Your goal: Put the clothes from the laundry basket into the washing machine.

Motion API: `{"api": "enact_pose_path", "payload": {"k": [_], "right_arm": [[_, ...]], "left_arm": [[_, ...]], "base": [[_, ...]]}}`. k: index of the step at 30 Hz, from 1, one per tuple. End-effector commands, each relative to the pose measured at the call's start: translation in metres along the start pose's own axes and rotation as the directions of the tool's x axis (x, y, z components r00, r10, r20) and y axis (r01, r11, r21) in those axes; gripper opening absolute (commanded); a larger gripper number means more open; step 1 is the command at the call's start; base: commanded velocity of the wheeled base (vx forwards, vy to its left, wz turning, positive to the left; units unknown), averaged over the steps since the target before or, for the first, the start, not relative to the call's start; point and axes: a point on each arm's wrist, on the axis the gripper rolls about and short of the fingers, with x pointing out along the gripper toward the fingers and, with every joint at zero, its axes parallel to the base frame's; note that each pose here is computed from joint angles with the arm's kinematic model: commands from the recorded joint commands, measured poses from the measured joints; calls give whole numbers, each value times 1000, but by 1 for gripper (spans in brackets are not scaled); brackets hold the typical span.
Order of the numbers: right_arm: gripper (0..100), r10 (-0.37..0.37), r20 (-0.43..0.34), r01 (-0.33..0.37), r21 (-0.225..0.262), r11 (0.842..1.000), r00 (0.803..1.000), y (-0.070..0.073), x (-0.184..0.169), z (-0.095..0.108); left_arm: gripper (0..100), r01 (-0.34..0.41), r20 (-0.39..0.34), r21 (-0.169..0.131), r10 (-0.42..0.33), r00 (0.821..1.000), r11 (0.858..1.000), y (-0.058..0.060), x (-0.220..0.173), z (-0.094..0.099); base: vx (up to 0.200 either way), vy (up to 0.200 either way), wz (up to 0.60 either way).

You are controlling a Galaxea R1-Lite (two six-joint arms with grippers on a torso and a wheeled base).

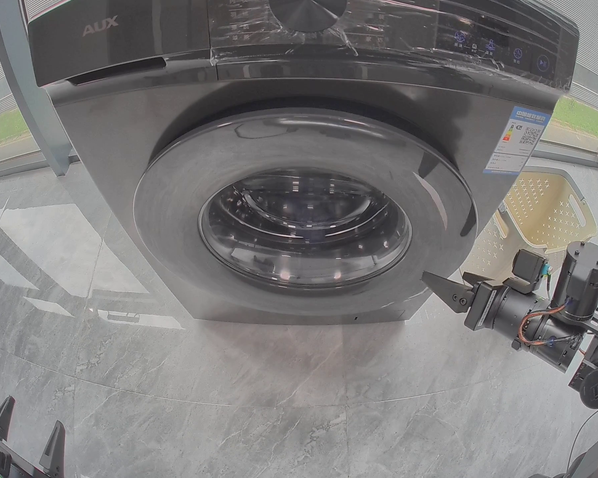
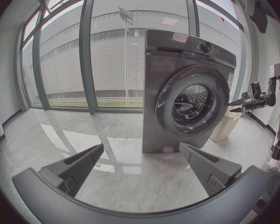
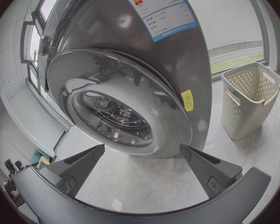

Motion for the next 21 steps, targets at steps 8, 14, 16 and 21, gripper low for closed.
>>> {"api": "enact_pose_path", "payload": {"k": [8, 14, 16, 21], "right_arm": [[100, 8, 19, -8, 0, 1000, 1000, 2, 5, 4], [100, 9, 38, -9, 1, 1000, 999, 2, 7, 9], [100, 5, 41, -5, 2, 1000, 999, 1, 6, 10], [100, 9, 35, -9, 1, 1000, 999, 2, 5, 8]], "left_arm": [[100, 0, -4, -2, 0, 1000, 1000, 0, 0, -4], [100, -2, -4, -2, 2, 1000, 1000, 0, 0, -4], [100, -1, -6, -2, 1, 1000, 1000, 0, 0, -5], [100, -2, -4, -2, 2, 1000, 1000, 0, 0, -4]], "base": [[50, 0, 0], [0, 0, 0], [0, 0, 0], [0, 0, 0]]}}
